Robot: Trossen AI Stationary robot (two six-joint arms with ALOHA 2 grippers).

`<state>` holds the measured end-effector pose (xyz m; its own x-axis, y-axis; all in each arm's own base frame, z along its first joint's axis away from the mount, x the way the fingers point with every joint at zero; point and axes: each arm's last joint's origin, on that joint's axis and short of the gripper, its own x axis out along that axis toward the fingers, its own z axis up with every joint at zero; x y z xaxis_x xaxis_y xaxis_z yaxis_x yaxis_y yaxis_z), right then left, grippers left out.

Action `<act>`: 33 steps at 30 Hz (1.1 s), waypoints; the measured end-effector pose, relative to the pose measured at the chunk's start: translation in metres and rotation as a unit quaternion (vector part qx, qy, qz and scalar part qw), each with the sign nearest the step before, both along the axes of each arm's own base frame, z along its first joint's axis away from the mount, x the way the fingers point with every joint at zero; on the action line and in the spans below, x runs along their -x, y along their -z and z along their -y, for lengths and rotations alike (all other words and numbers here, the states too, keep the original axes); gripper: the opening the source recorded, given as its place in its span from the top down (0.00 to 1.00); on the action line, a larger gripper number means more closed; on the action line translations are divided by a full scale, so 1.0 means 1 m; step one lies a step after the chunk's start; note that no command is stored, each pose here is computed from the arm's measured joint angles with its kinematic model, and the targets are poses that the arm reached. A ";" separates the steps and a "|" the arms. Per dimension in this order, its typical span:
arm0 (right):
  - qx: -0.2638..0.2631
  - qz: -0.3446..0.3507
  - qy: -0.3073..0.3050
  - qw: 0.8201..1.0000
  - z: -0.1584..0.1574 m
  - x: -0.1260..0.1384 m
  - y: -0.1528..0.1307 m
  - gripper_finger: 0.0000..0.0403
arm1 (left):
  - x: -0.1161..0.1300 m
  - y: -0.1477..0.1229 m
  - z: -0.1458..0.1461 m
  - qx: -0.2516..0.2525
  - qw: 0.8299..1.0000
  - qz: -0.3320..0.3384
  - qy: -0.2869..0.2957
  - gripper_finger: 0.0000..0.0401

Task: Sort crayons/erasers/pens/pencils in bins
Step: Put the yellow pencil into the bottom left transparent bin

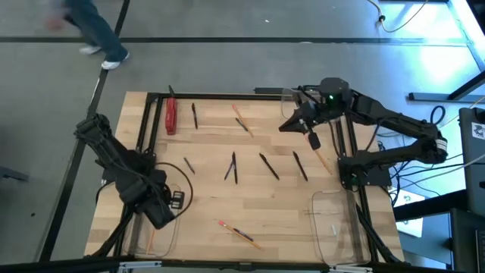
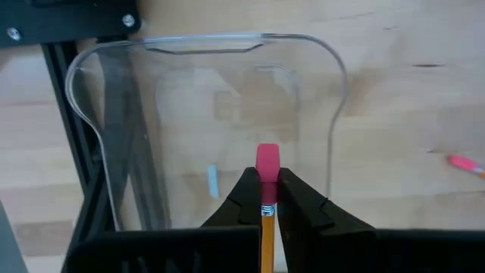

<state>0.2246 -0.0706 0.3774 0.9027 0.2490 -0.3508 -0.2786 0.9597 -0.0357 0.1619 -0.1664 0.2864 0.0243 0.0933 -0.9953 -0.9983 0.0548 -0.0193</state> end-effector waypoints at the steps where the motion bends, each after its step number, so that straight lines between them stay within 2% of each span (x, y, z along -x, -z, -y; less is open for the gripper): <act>1: 0.002 -0.004 -0.002 1.000 0.001 -0.004 -0.004 0.93 | 0.000 0.003 0.002 -0.007 1.000 -0.006 0.003 0.98; 13: 0.028 -0.024 -0.018 0.999 0.016 -0.042 -0.015 0.93 | -0.001 0.046 0.009 -0.077 0.995 -0.066 0.017 0.98; 20: 0.032 -0.022 -0.019 0.999 0.018 -0.045 -0.018 0.93 | 0.000 0.053 0.006 -0.080 0.994 -0.069 0.014 0.98; 33: 0.031 -0.024 -0.019 0.999 0.018 -0.045 -0.017 0.93 | 0.003 0.098 0.004 -0.053 0.998 -0.044 0.016 0.98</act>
